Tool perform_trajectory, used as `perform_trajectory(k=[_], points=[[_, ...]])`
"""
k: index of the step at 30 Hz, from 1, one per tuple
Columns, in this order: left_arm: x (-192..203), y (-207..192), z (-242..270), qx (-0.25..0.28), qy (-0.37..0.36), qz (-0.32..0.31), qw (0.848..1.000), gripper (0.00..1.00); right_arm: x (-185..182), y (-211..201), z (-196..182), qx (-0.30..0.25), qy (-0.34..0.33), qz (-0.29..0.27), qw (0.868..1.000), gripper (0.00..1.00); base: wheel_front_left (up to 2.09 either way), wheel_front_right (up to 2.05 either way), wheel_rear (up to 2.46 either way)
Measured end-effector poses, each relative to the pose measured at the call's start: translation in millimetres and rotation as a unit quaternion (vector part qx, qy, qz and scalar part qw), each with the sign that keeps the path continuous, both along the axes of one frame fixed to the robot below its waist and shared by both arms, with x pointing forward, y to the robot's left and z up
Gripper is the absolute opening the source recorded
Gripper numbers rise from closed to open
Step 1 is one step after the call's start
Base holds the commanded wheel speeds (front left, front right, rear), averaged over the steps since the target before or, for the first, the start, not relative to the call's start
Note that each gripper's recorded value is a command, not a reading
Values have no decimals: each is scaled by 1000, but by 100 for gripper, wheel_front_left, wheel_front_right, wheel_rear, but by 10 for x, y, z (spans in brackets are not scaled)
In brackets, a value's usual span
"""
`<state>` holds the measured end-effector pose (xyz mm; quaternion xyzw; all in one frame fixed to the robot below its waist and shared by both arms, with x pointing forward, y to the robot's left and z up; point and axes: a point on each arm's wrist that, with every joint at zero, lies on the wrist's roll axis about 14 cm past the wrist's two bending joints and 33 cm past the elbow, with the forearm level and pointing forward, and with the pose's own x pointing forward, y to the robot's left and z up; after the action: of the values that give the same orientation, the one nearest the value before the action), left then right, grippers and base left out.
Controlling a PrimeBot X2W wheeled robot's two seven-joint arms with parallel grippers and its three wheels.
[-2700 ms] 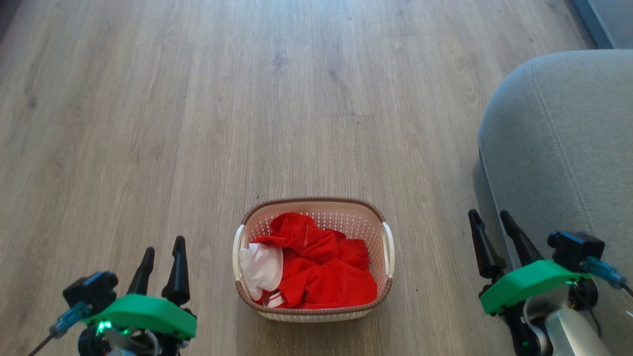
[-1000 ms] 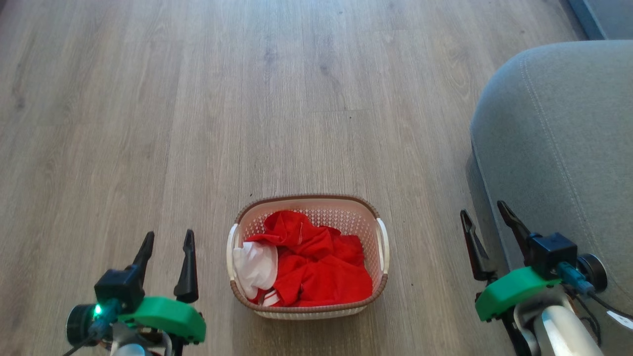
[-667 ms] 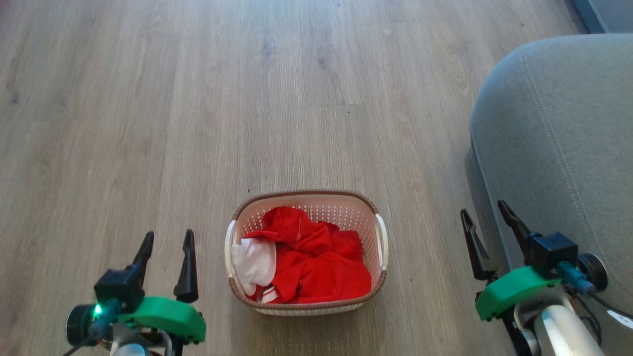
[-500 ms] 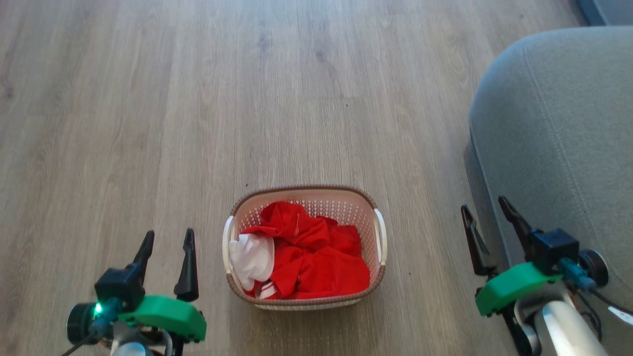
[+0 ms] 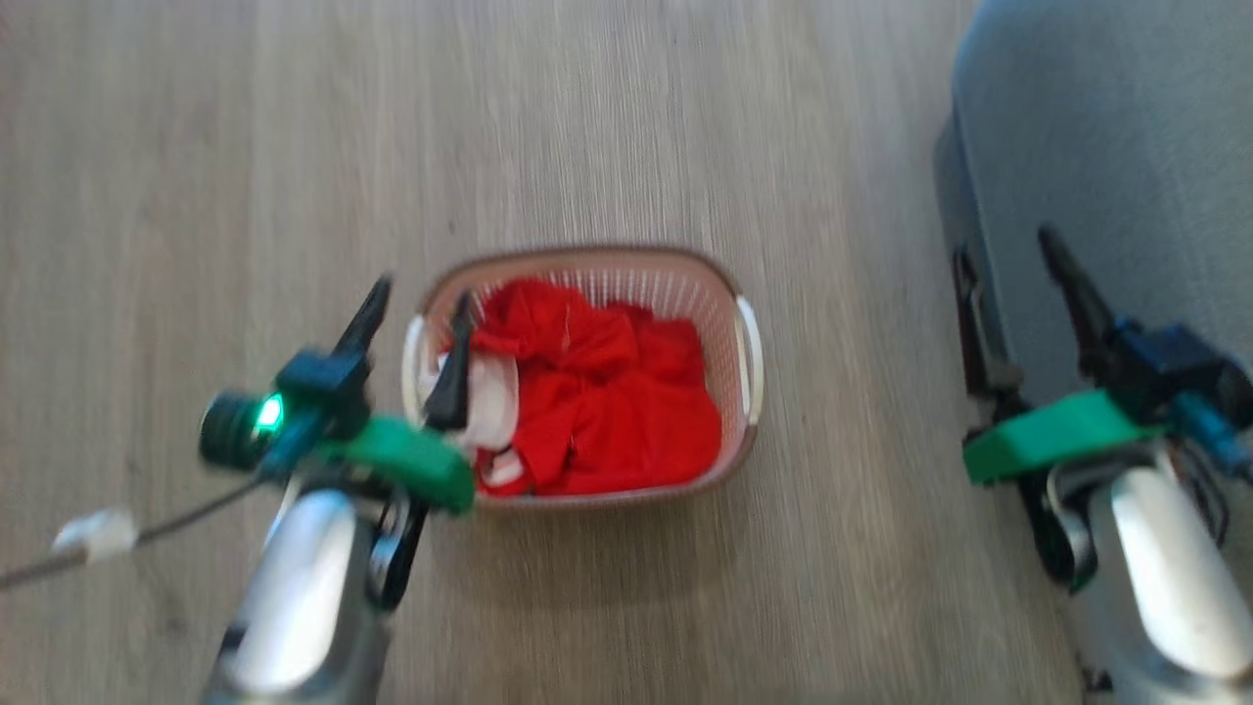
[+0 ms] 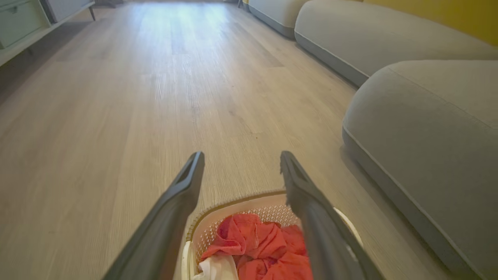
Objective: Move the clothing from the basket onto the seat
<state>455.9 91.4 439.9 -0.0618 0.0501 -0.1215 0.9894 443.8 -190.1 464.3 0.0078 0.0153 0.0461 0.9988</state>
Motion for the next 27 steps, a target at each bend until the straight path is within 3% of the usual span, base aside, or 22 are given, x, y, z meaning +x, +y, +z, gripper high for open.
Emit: perform_trajectory(k=[8, 13, 17, 27], points=[[518, -586, -835, 59, 75, -98, 991, 100, 410, 17, -418, 7, 27, -5, 1000, 100, 0, 0, 0], [548, -712, -1694, 127, 207, -133, 961, 100, 485, -50, -748, 5, 57, -15, 998, 100, 0, 0, 0], [595, -769, -2121, 155, 260, -139, 943, 100, 483, -122, -954, 5, 77, -28, 997, 100, 0, 0, 0], [788, -890, -2735, 186, 304, -150, 922, 100, 424, -351, -1236, 1, 108, -58, 992, 100, 0, 0, 0]])
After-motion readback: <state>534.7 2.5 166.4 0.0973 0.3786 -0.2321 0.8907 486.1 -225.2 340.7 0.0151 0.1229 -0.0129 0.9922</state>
